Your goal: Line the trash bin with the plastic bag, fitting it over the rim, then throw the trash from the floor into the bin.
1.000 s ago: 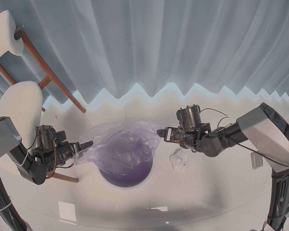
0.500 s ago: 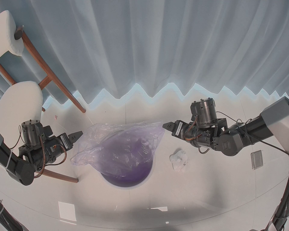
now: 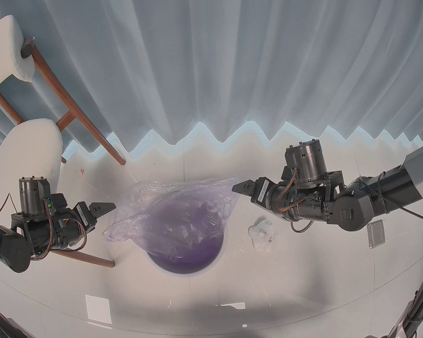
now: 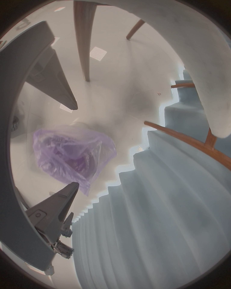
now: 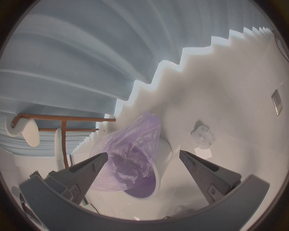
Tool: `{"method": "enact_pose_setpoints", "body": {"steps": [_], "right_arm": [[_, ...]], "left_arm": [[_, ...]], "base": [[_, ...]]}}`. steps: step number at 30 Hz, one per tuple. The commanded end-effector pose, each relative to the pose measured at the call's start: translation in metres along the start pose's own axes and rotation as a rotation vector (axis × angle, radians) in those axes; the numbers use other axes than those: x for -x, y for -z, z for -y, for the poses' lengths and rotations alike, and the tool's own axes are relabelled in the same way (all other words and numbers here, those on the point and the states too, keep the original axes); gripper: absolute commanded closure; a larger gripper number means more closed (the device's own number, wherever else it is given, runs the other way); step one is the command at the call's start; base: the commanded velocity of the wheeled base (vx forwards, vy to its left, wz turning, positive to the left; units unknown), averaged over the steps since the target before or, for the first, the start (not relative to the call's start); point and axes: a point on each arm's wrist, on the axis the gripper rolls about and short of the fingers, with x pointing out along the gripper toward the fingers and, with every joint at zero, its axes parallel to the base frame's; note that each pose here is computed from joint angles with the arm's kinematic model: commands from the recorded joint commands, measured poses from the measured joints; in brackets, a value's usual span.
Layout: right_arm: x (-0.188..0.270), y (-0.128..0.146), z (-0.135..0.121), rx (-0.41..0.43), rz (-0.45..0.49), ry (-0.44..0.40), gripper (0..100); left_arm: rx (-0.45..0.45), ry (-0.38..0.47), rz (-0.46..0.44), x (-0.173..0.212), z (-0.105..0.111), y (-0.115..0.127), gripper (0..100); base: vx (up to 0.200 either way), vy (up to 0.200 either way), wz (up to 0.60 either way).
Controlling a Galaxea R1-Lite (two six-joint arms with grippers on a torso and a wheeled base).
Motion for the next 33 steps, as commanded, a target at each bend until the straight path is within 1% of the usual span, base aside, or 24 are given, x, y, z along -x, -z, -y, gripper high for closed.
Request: {"method": "enact_pose_setpoints", "body": {"steps": [1,5,7,8,9,11,12,13,15,21,30,33], "right_arm": [[0.003,0.009,-0.008,0.014,-0.024,-0.012,0],[0.004,0.020,-0.007,0.029,-0.048,-0.008,0],[0.005,0.022,-0.005,0.034,-0.054,-0.004,0],[0.005,0.022,-0.005,0.034,-0.054,-0.004,0],[0.006,0.022,-0.004,0.034,-0.053,-0.003,0],[0.007,0.022,-0.005,0.031,-0.054,-0.004,0],[0.008,0.023,-0.004,0.030,-0.055,-0.003,0],[0.009,0.023,-0.004,0.030,-0.055,-0.001,0],[0.010,0.025,-0.004,0.034,-0.061,0.000,0],[0.018,0.029,-0.006,0.045,-0.063,-0.005,0],[0.024,0.034,-0.001,0.045,-0.072,0.008,0],[0.023,0.032,-0.003,0.044,-0.059,-0.005,0]], "left_arm": [[-0.025,0.053,0.021,0.011,0.009,-0.005,0],[-0.185,0.147,0.040,0.009,0.020,-0.021,0],[-0.248,0.198,0.038,0.009,0.025,-0.026,0],[-0.252,0.202,0.038,0.009,0.026,-0.026,0],[-0.289,0.247,0.038,0.009,0.033,-0.031,0],[-0.301,0.275,0.041,0.008,0.039,-0.034,0],[-0.317,0.300,0.042,0.005,0.046,-0.036,0],[-0.325,0.310,0.038,0.001,0.050,-0.037,0],[-0.347,0.311,0.030,-0.008,0.051,-0.038,0],[-0.475,0.330,0.010,-0.028,0.056,-0.036,0],[-0.521,0.413,0.001,-0.049,0.085,-0.036,0],[-0.543,0.426,-0.013,-0.054,0.091,-0.034,0]], "base": [[0.000,0.000,0.00],[0.000,0.000,0.00],[0.000,0.000,0.00],[0.000,0.000,0.00],[0.000,0.000,0.00],[0.000,0.000,0.00],[0.000,0.000,0.00],[0.000,0.000,0.00],[0.000,0.000,0.00],[0.000,0.000,0.00],[0.000,0.000,0.00],[0.000,0.000,0.00]]}}
